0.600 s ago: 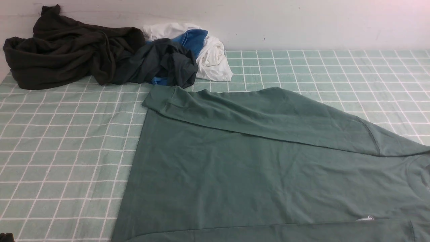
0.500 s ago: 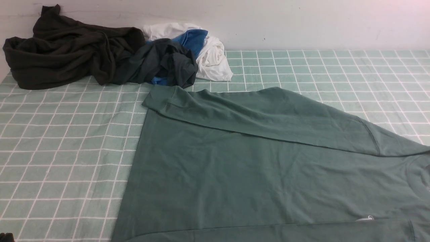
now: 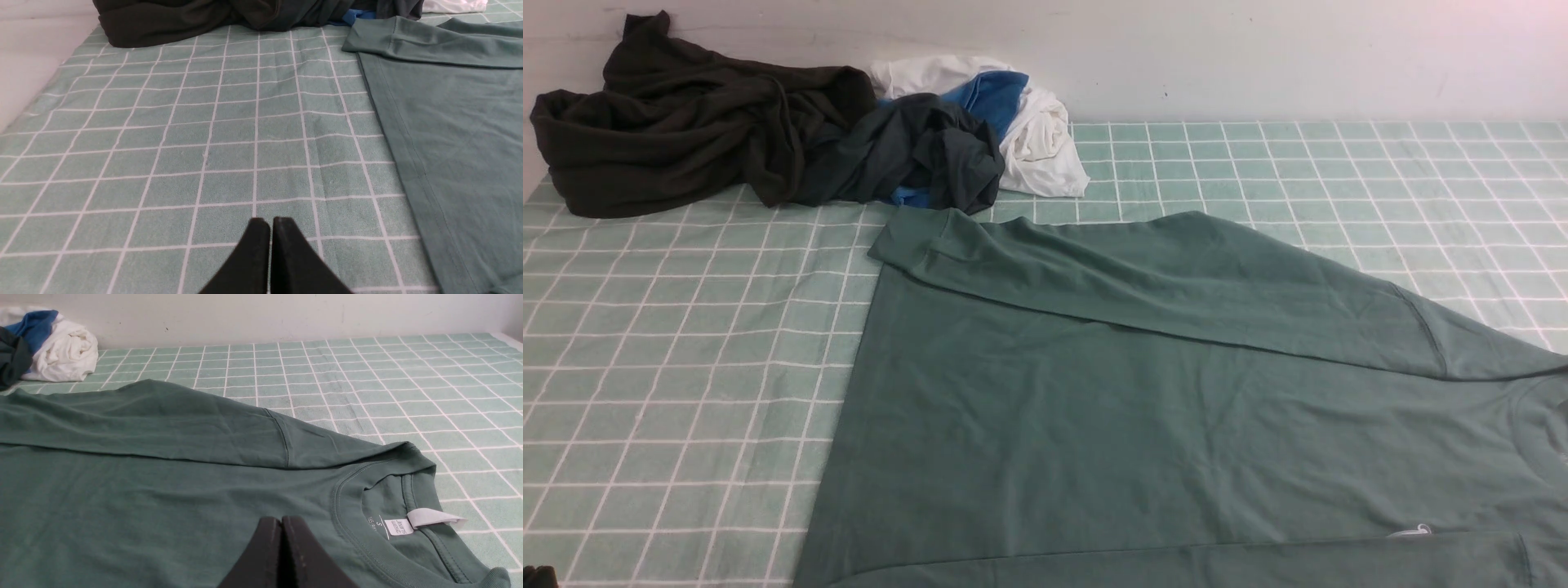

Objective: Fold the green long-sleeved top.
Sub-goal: Use the left arm to clamp the cuff closest to it

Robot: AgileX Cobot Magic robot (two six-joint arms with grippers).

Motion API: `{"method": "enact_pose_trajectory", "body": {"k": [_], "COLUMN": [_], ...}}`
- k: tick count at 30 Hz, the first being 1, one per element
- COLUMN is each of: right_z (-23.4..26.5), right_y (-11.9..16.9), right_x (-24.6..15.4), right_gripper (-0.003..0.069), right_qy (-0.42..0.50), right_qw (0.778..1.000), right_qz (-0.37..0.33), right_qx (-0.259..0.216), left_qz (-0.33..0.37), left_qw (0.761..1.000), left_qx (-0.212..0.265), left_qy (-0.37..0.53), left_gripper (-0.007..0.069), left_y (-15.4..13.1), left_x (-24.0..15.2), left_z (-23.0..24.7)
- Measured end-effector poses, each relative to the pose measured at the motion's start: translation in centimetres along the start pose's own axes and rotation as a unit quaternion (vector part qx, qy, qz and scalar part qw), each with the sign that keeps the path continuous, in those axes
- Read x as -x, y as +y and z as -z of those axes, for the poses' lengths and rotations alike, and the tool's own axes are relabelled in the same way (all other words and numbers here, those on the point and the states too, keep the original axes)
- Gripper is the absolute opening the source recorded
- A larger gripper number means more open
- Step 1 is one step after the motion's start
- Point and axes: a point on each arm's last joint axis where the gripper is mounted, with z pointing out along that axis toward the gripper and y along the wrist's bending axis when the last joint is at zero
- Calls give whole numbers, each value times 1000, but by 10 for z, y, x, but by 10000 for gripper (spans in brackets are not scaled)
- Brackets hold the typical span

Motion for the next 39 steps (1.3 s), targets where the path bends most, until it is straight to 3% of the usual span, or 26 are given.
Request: {"method": "enact_pose_trajectory", "body": {"k": [39], "right_z": [0], "right_y": [0], "right_x": [0], "right_gripper": [-16], "right_qy": [1], "right_qw": [1000], "right_qz": [10], "right_qx": [-2], "left_qz": [-1], "left_qw": [1000], "left_qx": [0], "left_qy": [0], "left_gripper": [-3], "left_y": [0], "left_x": [0], "left_z": [0]}}
